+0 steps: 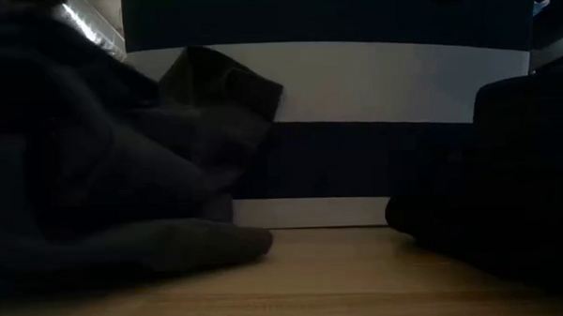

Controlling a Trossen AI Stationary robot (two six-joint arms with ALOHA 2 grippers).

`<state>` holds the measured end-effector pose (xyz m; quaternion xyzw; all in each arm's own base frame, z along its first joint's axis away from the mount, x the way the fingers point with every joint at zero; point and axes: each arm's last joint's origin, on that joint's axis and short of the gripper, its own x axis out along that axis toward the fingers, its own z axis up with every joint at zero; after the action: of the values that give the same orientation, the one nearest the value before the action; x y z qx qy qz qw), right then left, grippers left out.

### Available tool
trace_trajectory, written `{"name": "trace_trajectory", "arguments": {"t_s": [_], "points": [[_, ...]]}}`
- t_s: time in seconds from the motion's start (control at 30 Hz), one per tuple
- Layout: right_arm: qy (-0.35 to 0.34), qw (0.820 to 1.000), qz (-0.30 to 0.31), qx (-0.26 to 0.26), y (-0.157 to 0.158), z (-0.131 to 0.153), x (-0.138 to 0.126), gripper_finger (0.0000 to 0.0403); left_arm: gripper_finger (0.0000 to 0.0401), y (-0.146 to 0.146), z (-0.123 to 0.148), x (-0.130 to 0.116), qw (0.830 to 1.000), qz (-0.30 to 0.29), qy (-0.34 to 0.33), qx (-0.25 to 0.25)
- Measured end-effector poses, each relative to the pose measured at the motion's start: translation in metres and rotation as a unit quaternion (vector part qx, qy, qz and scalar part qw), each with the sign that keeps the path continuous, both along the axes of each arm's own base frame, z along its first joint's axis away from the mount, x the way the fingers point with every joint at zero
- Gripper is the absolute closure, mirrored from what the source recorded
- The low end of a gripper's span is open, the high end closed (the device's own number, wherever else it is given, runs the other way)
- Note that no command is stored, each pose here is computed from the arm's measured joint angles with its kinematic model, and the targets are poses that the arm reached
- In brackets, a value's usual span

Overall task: Sort clothes
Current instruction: Put the gray shorts into the bottom blue laundry bin

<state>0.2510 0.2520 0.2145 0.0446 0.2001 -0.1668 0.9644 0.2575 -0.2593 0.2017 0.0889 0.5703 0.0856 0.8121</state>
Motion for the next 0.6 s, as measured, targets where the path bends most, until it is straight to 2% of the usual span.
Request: {"name": "trace_trajectory", "arguments": {"t_s": [0.07,0.33,0.6], "points": [[0.0,1.0,0.0,0.0,0.0,0.0,0.0,0.0132,0.0368,0.001,0.01,-0.007,1.0,0.004,-0.022,0.015],[-0.003,1.0,-0.003,-0.003,0.0,0.0,0.0,0.0132,0.037,0.004,0.055,-0.028,0.994,-0.016,-0.111,0.016],[-0.003,1.0,-0.004,-0.003,0.0,0.0,0.0,0.0132,0.037,0.011,0.123,-0.041,0.971,-0.061,-0.228,0.027]]}}
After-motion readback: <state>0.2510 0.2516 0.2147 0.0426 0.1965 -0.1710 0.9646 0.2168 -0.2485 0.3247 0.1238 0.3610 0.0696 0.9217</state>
